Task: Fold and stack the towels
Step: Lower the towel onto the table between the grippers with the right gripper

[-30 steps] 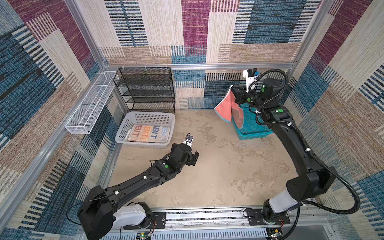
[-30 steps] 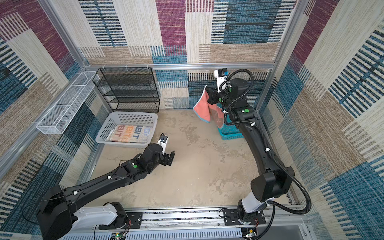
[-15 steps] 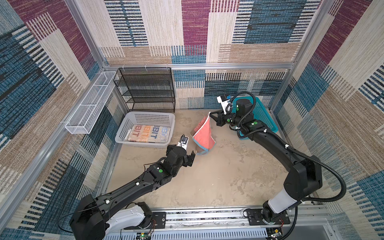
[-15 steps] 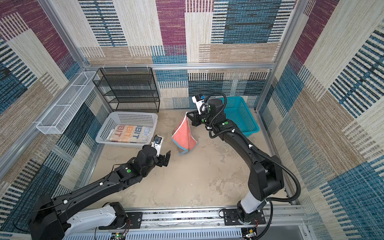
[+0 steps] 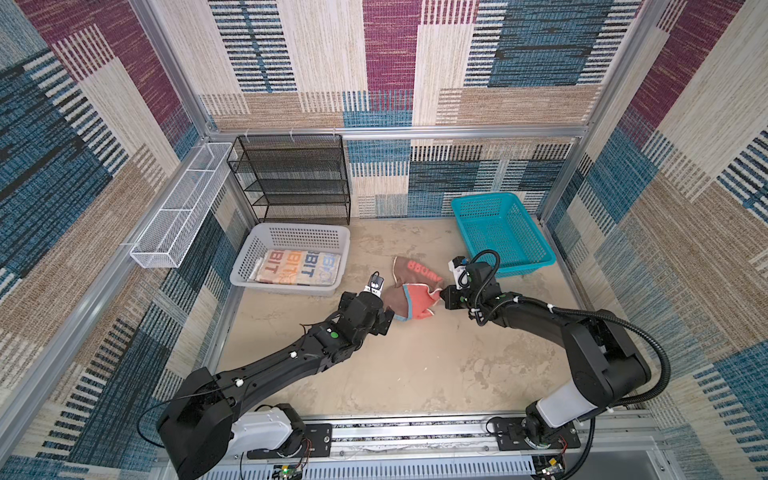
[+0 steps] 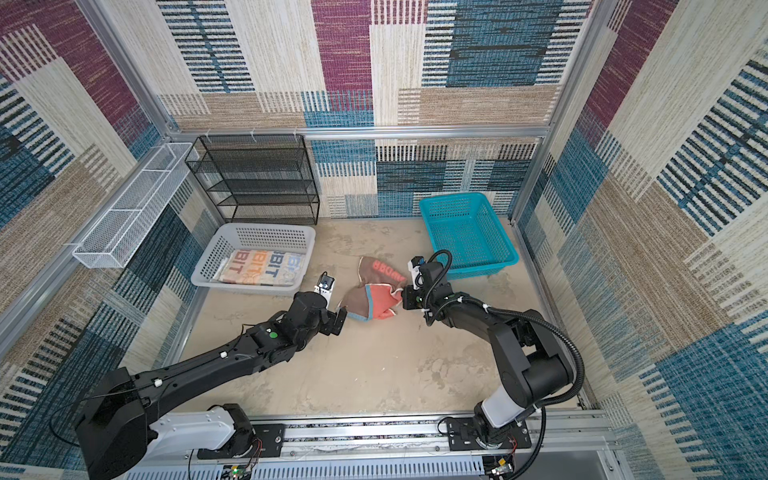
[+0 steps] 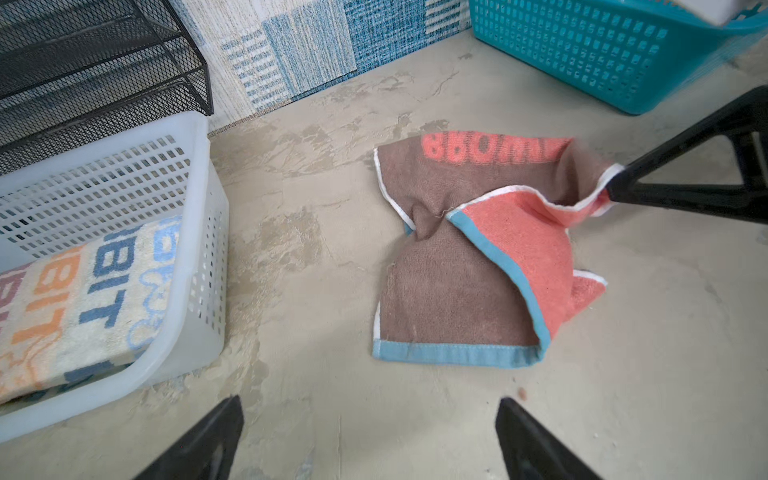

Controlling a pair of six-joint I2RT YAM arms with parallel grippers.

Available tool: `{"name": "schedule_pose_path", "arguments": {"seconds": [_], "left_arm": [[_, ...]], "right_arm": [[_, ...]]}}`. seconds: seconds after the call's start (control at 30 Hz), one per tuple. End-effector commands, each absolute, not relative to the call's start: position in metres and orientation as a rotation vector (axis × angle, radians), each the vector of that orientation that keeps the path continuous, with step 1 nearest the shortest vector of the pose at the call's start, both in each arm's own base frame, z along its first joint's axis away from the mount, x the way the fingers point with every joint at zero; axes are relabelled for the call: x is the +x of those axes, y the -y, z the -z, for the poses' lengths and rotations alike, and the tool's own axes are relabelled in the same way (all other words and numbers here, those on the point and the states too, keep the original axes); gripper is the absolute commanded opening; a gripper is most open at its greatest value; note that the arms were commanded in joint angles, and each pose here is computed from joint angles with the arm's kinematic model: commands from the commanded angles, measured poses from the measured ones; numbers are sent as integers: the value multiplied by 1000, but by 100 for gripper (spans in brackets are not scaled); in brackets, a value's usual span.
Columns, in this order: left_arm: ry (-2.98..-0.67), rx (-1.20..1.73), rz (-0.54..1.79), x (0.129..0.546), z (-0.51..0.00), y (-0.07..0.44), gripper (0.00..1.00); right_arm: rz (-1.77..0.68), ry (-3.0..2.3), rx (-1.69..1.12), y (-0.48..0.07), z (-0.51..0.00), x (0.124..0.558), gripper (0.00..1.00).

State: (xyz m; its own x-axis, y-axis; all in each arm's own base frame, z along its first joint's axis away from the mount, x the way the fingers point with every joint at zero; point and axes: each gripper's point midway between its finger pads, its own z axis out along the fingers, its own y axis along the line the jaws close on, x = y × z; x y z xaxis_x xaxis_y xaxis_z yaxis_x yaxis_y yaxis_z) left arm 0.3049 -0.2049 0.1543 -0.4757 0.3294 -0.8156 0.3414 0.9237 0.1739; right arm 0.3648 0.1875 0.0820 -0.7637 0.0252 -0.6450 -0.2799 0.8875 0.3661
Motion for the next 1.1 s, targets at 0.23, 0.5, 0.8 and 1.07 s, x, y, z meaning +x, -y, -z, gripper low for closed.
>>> {"name": "schedule_pose_path", "arguments": {"seconds": [0.23, 0.5, 0.8, 1.07], "left_arm": [[-2104, 500, 81, 312, -143, 221, 99], [-2126, 560, 128, 312, -132, 231, 99], [-2144, 533, 82, 320, -129, 220, 99], [-2190, 445, 78, 327, -130, 201, 99]], "right_arm": [[-551, -2112, -333, -189, -157, 371, 57], [-519, -1811, -566, -206, -231, 376, 59], [-384, -1651, -830, -224, -236, 395, 62], [-395, -1746, -869, -234, -225, 417, 63]]}}
